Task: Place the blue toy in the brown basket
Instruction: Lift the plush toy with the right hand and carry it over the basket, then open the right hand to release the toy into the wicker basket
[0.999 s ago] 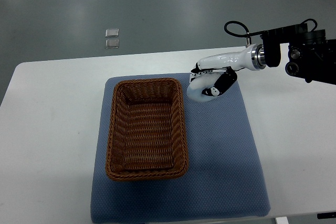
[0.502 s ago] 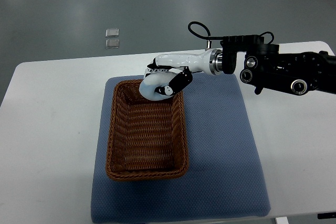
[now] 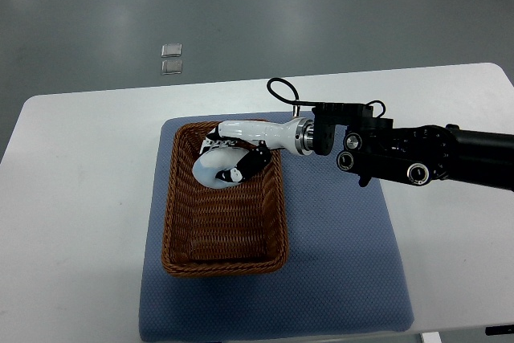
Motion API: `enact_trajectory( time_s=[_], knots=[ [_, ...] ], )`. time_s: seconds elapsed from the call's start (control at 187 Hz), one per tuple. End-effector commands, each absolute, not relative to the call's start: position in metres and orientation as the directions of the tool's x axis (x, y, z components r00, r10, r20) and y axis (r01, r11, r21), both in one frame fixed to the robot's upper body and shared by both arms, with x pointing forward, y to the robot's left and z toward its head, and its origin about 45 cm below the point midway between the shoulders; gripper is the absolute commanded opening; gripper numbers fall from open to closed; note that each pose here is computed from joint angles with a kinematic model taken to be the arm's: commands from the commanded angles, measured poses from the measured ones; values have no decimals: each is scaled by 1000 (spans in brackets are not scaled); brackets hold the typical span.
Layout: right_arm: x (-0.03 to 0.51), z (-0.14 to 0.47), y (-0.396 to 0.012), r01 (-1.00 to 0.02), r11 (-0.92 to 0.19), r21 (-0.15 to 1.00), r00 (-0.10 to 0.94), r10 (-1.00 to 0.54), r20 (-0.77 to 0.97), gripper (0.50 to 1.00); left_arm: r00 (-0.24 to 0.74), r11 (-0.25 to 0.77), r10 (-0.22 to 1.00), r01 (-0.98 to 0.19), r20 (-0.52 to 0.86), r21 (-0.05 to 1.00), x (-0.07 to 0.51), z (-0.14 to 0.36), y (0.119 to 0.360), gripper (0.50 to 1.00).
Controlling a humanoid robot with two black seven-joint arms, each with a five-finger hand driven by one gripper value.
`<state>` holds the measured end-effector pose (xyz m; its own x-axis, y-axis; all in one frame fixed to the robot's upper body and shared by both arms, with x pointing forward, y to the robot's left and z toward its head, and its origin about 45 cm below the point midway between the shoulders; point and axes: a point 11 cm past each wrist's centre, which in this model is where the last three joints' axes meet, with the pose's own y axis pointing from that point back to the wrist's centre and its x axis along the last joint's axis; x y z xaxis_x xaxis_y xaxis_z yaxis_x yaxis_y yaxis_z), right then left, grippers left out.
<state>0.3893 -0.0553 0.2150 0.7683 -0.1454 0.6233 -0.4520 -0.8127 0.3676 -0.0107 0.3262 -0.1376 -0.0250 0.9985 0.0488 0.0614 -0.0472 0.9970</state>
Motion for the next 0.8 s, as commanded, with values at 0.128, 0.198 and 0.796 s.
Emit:
enact_trajectory(
  time_s=[0.128, 0.198, 0.796],
  knots=[
    [389, 215, -54, -457, -816, 354, 771, -165, 616, 750, -25, -47, 999, 62, 49, 997, -11, -138, 326, 1000],
    [388, 214, -54, -457, -816, 355, 771, -164, 615, 750, -26, -47, 998, 61, 48, 997, -11, -138, 326, 1000],
    [411, 253, -60, -536, -812, 232, 733, -312, 604, 897, -25, -47, 999, 62, 49, 997, -11, -138, 326, 1000]
  ],
)
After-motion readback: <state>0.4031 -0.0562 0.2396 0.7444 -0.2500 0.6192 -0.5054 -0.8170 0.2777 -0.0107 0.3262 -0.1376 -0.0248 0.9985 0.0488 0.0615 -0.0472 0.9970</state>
